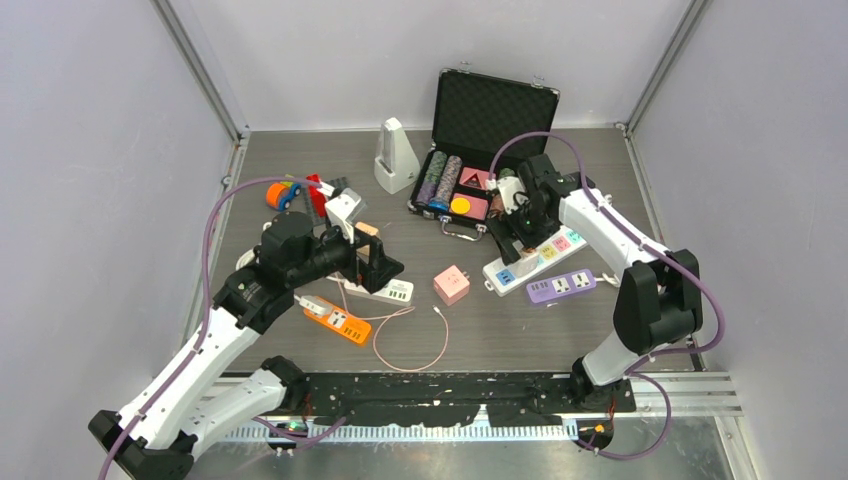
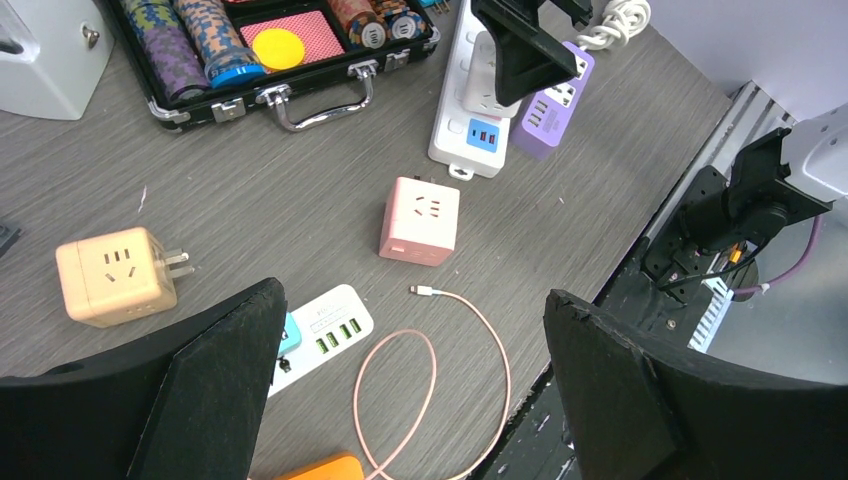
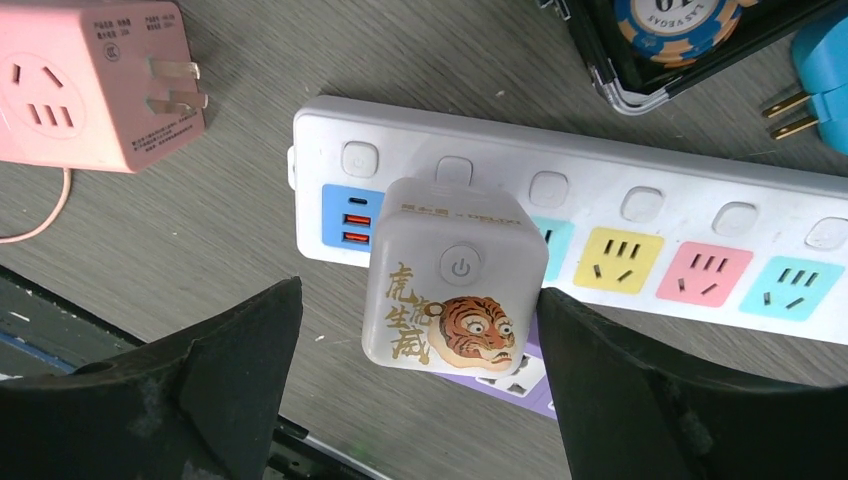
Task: Insert the plug
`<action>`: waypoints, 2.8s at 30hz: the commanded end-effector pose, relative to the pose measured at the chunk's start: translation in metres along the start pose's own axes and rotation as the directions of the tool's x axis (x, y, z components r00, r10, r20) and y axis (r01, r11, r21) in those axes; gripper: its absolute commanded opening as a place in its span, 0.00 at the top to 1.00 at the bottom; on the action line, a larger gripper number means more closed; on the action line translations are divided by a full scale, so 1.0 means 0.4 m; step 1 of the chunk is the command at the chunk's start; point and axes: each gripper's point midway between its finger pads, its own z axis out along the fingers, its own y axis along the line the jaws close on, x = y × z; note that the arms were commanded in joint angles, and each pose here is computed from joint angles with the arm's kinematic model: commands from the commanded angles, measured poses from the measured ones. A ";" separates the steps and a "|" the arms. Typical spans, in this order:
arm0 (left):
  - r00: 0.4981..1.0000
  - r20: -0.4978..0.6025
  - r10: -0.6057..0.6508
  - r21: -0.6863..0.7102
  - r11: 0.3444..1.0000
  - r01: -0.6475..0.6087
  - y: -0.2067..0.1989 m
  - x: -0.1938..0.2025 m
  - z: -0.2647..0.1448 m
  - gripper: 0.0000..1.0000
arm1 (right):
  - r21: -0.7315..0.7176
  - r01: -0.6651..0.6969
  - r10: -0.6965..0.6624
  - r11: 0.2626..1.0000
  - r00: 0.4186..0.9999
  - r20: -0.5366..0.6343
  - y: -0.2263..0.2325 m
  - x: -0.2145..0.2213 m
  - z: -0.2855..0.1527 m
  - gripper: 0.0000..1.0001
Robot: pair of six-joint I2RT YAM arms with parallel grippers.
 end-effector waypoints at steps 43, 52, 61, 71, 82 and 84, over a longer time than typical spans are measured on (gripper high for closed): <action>1.000 0.005 0.002 -0.004 1.000 -0.002 -0.001 -0.003 -0.002 0.00 | -0.022 -0.344 0.332 0.939 0.886 0.325 0.114 0.013 0.150 0.94; 1.000 -0.014 -0.021 -0.002 1.000 0.021 0.001 0.008 0.011 0.00 | 0.127 -0.431 0.357 0.894 0.853 0.381 0.144 0.050 0.197 0.94; 1.000 -0.008 -0.023 -0.005 1.000 0.023 0.002 0.003 0.014 0.00 | 0.227 -0.393 0.349 0.891 0.913 0.213 0.176 0.156 0.288 0.95; 1.000 -0.005 -0.022 -0.043 0.999 0.021 0.017 0.002 0.008 0.00 | 0.344 -0.412 0.387 0.843 0.911 0.142 0.176 0.184 0.304 0.82; 0.999 0.023 -0.037 -0.228 0.973 0.042 0.092 -0.011 -0.012 0.00 | 0.238 -0.486 0.282 0.841 0.770 0.573 0.117 -0.215 -0.070 0.05; 0.999 0.034 -0.040 -0.270 0.962 0.048 0.110 -0.014 -0.020 0.00 | 0.190 -0.486 0.278 0.853 0.731 0.623 0.115 -0.251 -0.126 0.05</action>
